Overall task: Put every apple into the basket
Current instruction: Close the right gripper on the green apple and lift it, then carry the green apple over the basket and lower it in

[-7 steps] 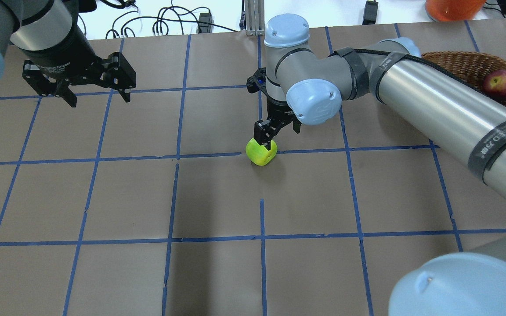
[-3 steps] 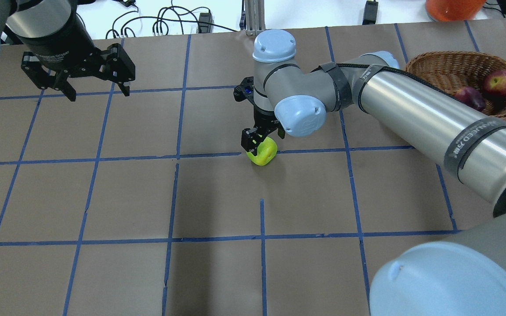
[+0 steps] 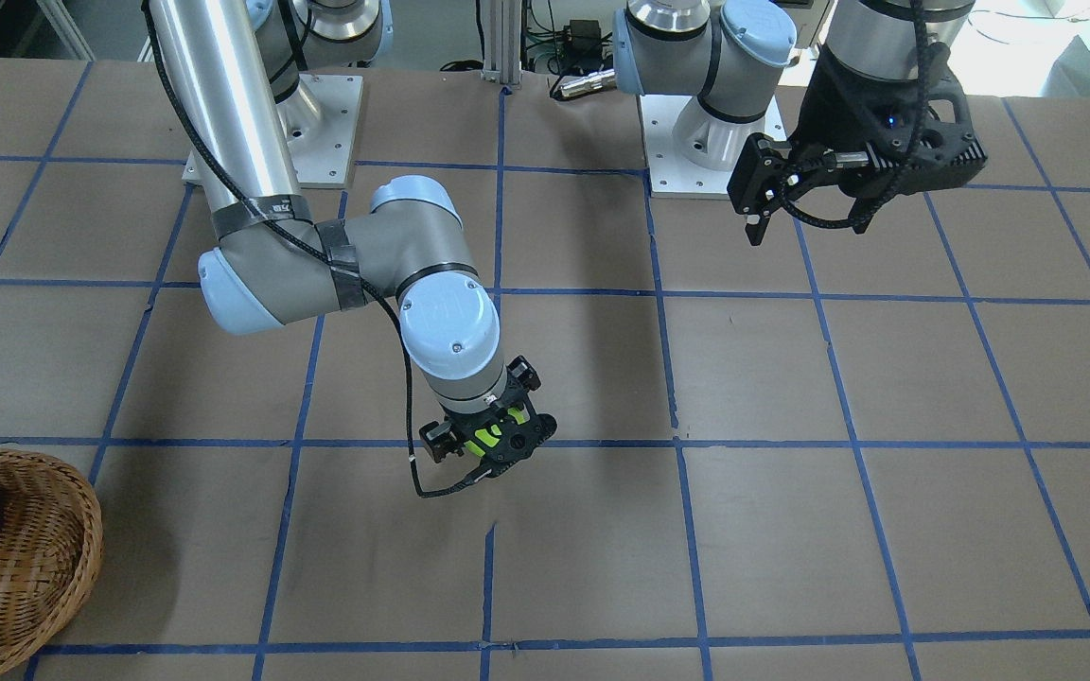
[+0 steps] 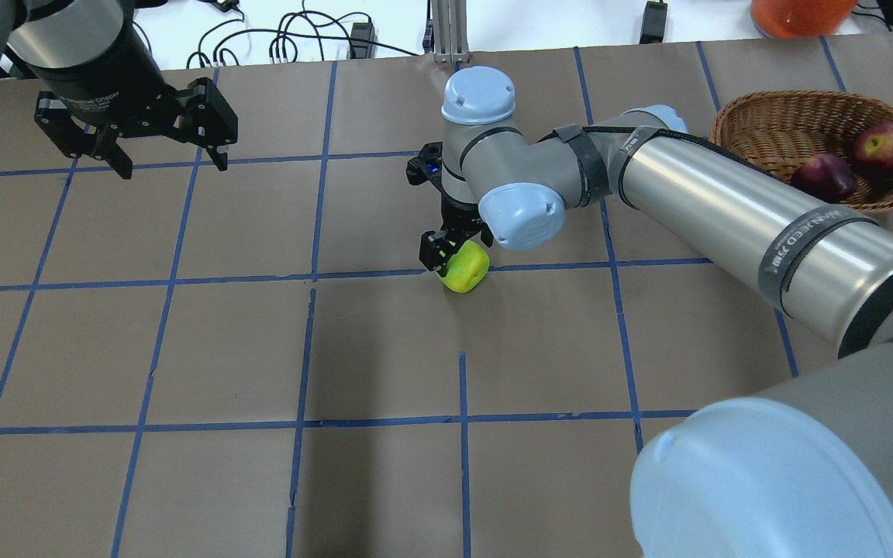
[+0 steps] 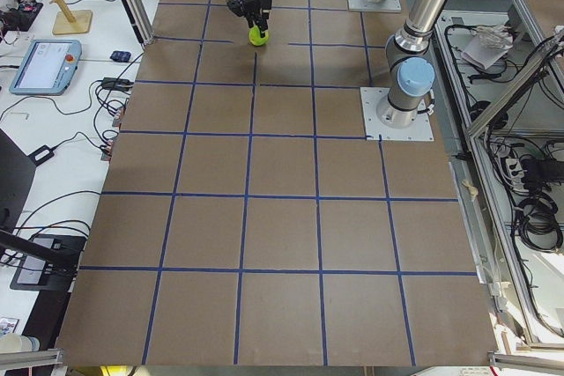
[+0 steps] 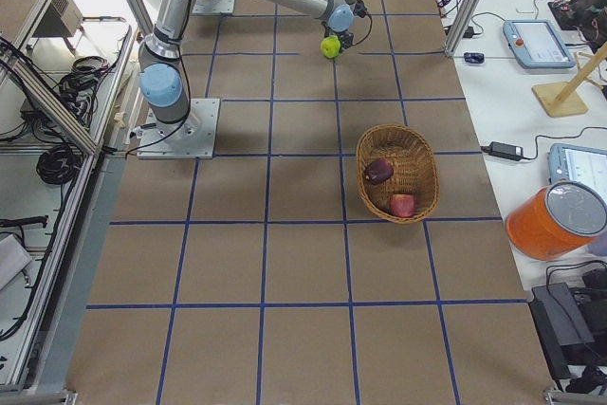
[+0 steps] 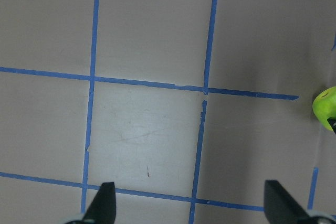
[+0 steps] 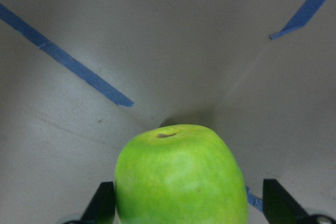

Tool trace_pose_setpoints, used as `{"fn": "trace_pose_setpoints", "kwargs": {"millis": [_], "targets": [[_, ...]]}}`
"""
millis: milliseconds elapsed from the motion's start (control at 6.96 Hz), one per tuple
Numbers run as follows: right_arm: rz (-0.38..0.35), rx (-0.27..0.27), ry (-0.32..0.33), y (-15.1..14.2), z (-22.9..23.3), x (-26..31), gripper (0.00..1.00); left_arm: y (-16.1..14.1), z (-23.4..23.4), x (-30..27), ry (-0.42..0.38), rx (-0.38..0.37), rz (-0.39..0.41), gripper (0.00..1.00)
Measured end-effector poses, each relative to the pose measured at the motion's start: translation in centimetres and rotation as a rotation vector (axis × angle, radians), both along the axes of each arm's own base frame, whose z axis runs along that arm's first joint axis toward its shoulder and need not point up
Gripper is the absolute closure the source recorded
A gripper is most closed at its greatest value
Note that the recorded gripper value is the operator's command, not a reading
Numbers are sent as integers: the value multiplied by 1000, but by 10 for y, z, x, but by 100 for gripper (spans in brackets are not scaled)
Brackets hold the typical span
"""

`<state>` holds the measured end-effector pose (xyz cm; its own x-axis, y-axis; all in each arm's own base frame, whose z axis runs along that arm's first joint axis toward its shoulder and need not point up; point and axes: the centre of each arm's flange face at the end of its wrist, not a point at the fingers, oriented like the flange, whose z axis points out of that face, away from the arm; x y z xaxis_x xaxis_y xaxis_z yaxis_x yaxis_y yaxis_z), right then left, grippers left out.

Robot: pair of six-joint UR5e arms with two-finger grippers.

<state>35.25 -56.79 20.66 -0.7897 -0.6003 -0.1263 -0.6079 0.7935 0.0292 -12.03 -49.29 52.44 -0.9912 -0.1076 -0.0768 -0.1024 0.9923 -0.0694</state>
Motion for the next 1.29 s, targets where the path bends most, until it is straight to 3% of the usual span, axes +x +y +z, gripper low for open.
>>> {"fn": "trace_pose_setpoints", "kwargs": {"millis": [144, 287, 575, 862, 1293], "targets": [[6, -1, 0, 2, -4, 3, 71, -1, -1, 0, -1, 1, 0, 0], [8, -3, 1, 4, -4, 7, 100, -2, -2, 0, -1, 2, 0, 0], [4, -24, 6, 1, 9, 6, 100, -3, -1, 0, -1, 0, 2, 0], [-45, -58, -1, -14, 43, -20, 100, -4, -2, 0, 0, 0, 9, 0], [-325, -119, 1, -94, 122, -201, 100, -4, -3, 0, 1, -1, 10, 0]]}}
